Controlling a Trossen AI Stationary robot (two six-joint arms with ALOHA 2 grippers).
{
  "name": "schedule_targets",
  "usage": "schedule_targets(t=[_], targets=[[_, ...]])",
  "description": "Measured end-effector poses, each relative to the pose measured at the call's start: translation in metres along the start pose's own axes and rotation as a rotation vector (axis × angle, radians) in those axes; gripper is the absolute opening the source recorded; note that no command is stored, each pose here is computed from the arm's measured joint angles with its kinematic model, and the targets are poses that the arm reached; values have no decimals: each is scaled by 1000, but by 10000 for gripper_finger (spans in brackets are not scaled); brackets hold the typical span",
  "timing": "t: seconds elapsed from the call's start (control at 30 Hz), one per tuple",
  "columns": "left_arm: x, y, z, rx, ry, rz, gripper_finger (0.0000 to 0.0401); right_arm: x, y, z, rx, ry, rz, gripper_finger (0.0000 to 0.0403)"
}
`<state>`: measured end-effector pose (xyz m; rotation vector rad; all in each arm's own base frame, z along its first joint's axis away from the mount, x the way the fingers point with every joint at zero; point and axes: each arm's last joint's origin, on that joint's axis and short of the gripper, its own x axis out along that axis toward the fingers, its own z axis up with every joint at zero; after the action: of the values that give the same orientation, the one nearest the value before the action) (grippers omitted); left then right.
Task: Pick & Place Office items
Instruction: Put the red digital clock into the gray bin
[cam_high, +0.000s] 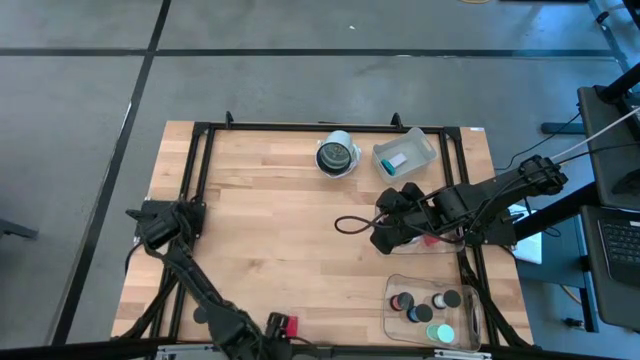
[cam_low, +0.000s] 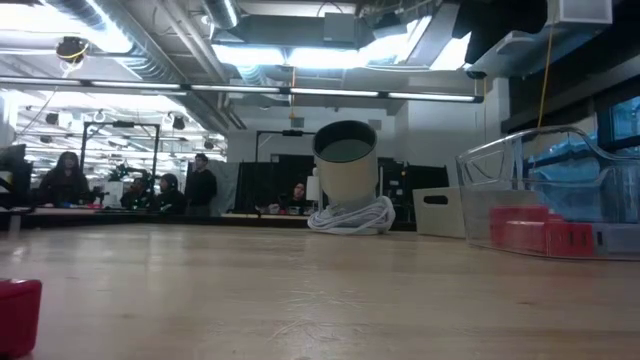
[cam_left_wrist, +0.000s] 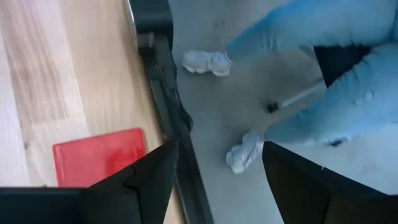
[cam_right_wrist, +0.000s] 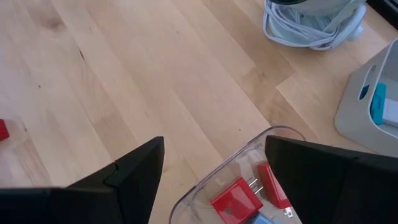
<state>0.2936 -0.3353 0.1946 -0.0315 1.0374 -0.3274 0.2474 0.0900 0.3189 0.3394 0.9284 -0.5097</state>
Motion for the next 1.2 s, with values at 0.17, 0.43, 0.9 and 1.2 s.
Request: schedule_targets(t=[0.17, 0.43, 0.9, 1.2], targets=[[6, -3, -3, -12, -77, -5, 221, 0, 0, 0, 3, -3, 4, 284], [22, 11, -15, -24, -57, -10, 202, 0, 1, 1, 30, -5, 6, 284], [29, 21, -12, -45, -24, -43, 141, 0, 1, 1, 30, -6, 7, 284], [55, 37, -15, -66, 55, -69, 108, 0, 1, 1, 30, -6, 6, 284]])
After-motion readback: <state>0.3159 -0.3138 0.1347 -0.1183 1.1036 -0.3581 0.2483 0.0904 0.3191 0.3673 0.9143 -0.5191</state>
